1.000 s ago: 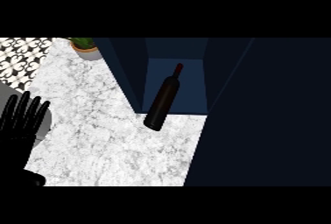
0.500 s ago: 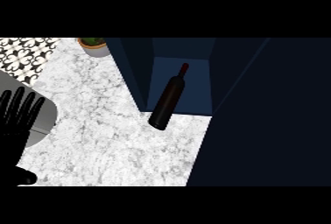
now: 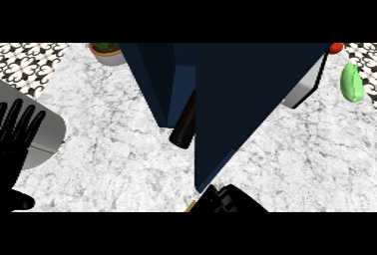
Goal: Pick up the wine, place it into the cabinet and close the cabinet
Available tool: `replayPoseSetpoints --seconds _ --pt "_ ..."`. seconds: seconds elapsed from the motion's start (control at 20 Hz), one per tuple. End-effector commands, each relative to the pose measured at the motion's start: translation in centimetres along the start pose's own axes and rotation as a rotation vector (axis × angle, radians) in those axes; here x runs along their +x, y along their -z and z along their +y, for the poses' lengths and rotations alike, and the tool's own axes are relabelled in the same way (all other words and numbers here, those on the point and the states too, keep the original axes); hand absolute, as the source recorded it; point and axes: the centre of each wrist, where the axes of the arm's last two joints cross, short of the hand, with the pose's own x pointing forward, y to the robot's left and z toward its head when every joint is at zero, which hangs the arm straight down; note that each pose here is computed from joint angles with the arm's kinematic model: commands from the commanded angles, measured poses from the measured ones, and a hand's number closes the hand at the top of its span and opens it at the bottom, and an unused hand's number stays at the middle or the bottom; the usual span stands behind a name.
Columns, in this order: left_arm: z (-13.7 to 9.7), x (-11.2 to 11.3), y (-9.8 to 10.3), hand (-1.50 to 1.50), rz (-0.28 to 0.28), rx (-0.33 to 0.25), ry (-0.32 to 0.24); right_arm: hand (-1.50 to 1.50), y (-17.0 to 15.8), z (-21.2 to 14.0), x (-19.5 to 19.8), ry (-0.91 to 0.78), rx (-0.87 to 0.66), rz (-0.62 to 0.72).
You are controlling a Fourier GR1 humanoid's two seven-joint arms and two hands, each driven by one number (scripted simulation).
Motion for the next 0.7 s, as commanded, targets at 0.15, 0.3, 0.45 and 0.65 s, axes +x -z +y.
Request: replayPoseSetpoints --seconds 0.15,0.3,0.45,0.65 --pt "1.3 -1.1 -1.8 -1.50 0.008 0.046 -0.005 1.50 9.4 2.6 2.7 0.039 -0.001 0.040" --pt "2.0 1.0 -0.6 -1.50 -0.019 0.047 0.012 1.50 12.2 1.1 2.9 0.055 -0.029 0.049" --pt "1.7 0.7 -0.9 -1.50 -0.020 0.049 0.023 1.50 14.8 -0.2 0.8 0.081 -0.059 0.051" --pt "2.4 1.0 -0.9 -1.50 -0.016 0.055 0.017 1.50 16.0 -2.1 -1.2 0.154 -0.075 0.100"
